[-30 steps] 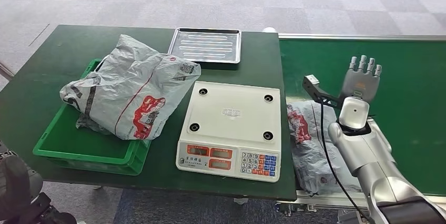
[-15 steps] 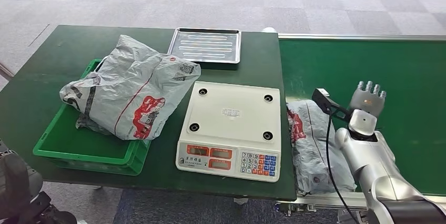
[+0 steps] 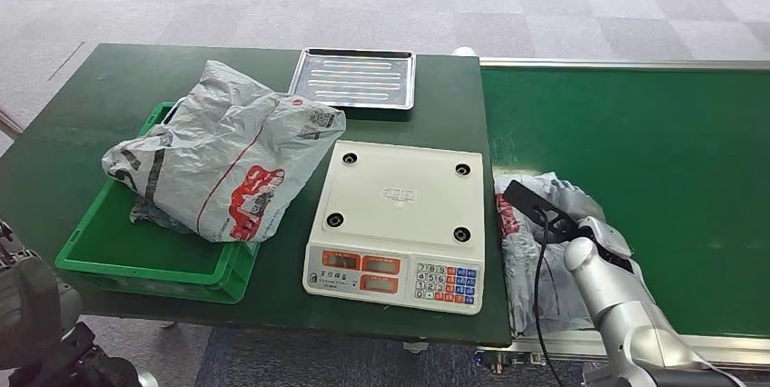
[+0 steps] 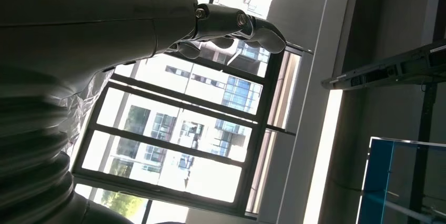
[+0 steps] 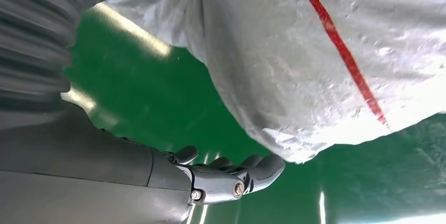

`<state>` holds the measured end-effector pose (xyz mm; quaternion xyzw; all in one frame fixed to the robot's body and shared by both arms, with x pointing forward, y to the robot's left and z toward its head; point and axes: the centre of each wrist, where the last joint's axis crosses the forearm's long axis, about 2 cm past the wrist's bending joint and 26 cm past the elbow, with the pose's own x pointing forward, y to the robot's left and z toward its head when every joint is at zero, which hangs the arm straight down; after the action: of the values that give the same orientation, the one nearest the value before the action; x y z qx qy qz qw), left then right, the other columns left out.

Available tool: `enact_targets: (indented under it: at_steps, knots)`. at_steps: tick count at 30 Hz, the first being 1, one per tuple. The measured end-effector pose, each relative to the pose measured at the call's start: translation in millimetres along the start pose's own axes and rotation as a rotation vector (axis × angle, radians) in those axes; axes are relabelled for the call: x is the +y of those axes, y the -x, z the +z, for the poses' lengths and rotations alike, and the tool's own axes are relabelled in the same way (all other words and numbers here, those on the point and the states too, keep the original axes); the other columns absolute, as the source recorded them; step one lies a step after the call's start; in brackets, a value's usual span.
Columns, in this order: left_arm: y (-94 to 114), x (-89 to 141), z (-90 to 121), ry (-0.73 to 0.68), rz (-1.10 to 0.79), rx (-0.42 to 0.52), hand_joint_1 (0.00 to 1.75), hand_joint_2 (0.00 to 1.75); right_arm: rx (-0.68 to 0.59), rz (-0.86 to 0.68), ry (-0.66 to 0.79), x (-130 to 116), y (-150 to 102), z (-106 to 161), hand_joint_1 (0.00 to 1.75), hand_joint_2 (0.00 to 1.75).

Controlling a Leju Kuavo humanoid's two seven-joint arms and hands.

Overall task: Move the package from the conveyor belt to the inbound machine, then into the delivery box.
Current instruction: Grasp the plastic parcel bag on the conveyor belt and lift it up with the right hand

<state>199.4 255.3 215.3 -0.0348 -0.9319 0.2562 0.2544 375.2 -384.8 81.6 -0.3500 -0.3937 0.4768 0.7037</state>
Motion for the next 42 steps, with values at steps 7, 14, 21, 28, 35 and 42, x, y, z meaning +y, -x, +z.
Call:
enact_targets:
  at_steps: [7, 14, 21, 28, 35, 42]
  knots:
    - [0.2, -0.4, -0.9, 0.003, -0.002, 0.0, 0.0, 1.75, -0.016, -0.02, -0.018, -0.9, -4.1, 0.2, 0.0, 1.75]
    - [0.5, -0.8, -1.9, 0.005, -0.002, 0.005, 0.0, 1.75, -0.014, -0.01, -0.028, -2.1, -9.4, -0.7, 1.75, 1.75]
    - [0.4, -0.7, -1.9, 0.006, -0.004, 0.001, 0.0, 1.75, -0.079, -0.016, -0.013, -2.1, -18.4, -0.8, 1.75, 1.75]
    - [-1.0, -0.7, -2.2, 0.01, -0.01, -0.01, 0.0, 1.75, -0.164, 0.017, 0.044, -10.8, -41.2, 2.2, 1.75, 1.75]
    - [-3.3, -0.8, -2.7, 0.014, -0.017, -0.029, 0.0, 1.75, -0.259, 0.056, 0.082, -10.2, -62.1, 14.0, 1.75, 1.75]
    - [-4.1, -1.2, -2.3, 0.01, -0.024, -0.033, 0.0, 1.75, -0.308, 0.081, 0.114, -7.2, -73.9, 25.3, 1.75, 1.75]
